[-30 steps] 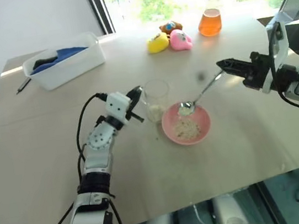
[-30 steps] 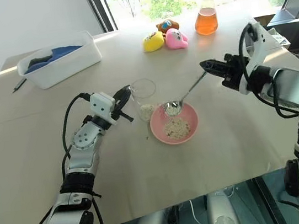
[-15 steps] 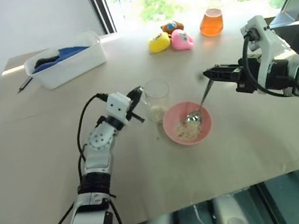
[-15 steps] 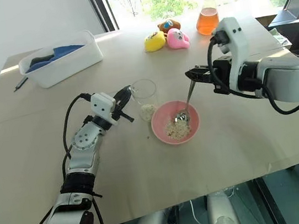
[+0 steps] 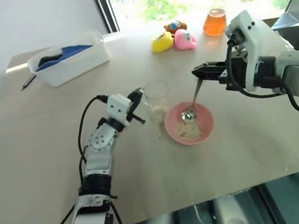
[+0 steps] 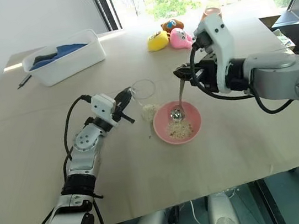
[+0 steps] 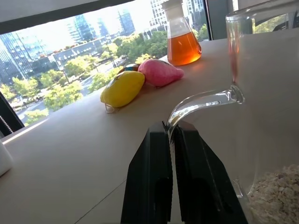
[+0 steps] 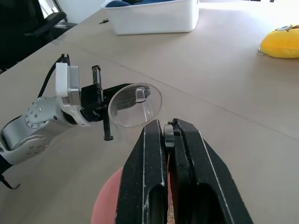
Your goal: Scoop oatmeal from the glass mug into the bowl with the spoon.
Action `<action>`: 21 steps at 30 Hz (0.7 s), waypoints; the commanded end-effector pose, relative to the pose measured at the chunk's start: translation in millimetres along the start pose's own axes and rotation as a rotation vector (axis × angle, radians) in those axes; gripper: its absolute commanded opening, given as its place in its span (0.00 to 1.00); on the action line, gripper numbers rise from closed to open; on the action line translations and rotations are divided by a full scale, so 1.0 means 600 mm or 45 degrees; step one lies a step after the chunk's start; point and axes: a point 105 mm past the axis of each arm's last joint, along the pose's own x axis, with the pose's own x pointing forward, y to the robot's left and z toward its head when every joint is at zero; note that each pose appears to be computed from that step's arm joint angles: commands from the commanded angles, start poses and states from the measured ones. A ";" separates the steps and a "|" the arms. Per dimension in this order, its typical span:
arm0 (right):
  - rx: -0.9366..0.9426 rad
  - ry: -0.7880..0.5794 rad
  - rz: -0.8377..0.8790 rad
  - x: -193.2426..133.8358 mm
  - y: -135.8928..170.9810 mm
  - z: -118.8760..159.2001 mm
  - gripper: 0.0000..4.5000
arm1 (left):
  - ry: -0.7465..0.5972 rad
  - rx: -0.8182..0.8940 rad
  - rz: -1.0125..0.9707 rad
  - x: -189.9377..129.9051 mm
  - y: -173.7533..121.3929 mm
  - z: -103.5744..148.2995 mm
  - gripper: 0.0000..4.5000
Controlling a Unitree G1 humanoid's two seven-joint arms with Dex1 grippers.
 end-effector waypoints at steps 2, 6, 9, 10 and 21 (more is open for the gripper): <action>-0.073 -0.071 0.009 -0.006 0.008 0.027 0.00 | 0.042 0.024 -0.016 -0.008 -0.003 -0.008 0.01; -0.137 -0.044 -0.027 -0.003 -0.001 0.019 0.00 | 0.042 0.022 -0.012 -0.008 -0.004 -0.007 0.01; -0.202 -0.031 -0.039 -0.003 -0.003 0.017 0.00 | 0.042 0.022 -0.012 -0.007 -0.006 -0.007 0.01; -0.210 -0.032 -0.037 -0.002 -0.003 0.017 0.00 | 0.042 0.022 -0.012 -0.007 -0.006 -0.007 0.01; -0.183 -0.044 -0.032 -0.001 -0.008 0.011 0.00 | 0.043 0.025 -0.015 -0.004 -0.008 -0.006 0.01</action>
